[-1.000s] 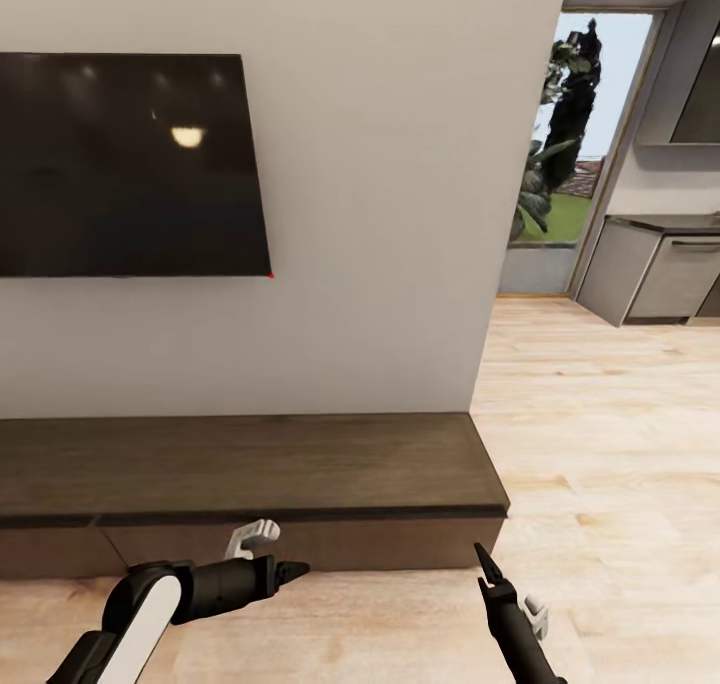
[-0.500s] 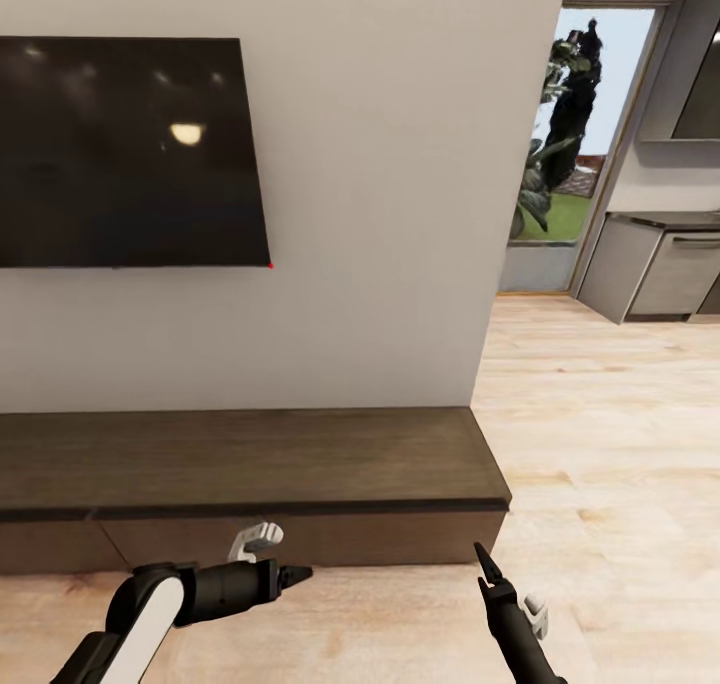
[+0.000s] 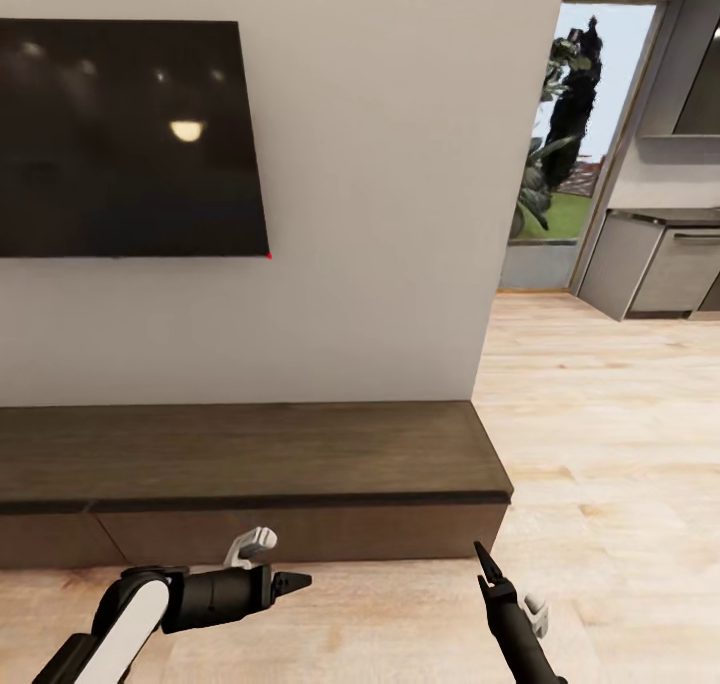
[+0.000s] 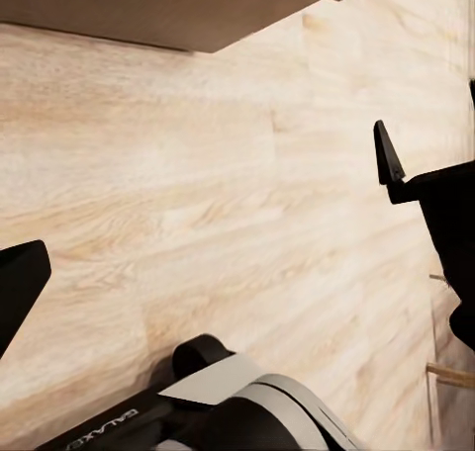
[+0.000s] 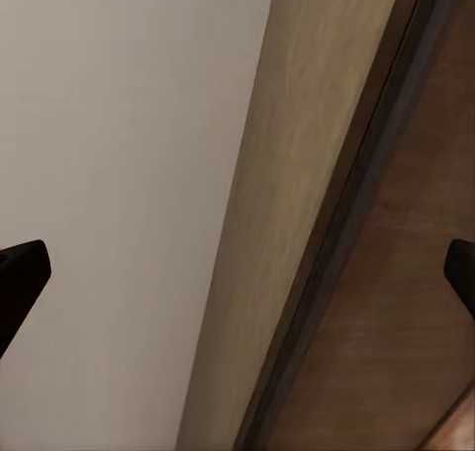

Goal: Place each of the two pumpkins and all three candles from the living room inside a cabinet in the living room (use any cabinet), then make sure every cabinet is closed, and position the cauldron so it is next to a table in the living room.

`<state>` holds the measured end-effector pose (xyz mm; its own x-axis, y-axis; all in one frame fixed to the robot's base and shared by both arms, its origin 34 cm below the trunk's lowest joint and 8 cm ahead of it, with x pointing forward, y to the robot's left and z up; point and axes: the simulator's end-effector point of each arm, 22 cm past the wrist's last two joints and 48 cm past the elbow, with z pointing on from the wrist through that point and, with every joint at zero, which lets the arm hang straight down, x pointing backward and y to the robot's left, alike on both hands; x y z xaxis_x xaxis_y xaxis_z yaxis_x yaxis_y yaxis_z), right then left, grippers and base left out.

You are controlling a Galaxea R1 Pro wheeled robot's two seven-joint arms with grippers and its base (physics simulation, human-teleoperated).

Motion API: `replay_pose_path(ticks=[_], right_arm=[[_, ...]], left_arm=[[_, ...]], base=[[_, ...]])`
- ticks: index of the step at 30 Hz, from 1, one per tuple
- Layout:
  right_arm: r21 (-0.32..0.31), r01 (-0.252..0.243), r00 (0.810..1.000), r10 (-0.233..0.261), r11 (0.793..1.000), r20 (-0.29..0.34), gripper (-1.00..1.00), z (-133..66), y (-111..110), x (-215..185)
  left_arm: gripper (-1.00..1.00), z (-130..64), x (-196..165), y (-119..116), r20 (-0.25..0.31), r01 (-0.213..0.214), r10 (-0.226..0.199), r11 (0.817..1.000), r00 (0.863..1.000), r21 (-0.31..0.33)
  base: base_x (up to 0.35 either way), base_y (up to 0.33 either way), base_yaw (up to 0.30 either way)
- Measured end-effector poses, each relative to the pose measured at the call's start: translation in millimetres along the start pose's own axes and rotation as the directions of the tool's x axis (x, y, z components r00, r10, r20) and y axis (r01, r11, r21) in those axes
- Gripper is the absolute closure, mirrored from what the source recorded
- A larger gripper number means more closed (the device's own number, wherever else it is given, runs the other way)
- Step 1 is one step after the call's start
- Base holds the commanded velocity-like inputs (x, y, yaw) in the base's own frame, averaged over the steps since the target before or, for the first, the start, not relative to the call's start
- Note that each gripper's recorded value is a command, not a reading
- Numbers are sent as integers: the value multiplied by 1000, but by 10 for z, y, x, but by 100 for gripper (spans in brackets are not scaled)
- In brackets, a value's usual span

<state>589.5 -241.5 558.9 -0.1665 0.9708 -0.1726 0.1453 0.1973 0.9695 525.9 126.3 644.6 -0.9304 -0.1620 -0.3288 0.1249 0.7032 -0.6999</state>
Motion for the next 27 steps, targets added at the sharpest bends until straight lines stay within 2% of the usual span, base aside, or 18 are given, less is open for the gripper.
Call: replay_pose_path(ticks=[7,14,27], right_arm=[[-5,1,1000,-1,1000,2,-100,3,-129,24],[-59,-6,1000,6,998,0,-100,1,-152,56],[-58,-7,1000,7,998,-2,-100,1,-424,111]], left_arm=[[-100,78,89,59,-8,4,-4,1000,1000,16],[-100,193,209,126,-22,-1,1,1000,1000,22],[-100,348,349,311,-24,-3,3,1000,1000,21]], base=[[0,0,0],[0,0,0],[0,0,0]])
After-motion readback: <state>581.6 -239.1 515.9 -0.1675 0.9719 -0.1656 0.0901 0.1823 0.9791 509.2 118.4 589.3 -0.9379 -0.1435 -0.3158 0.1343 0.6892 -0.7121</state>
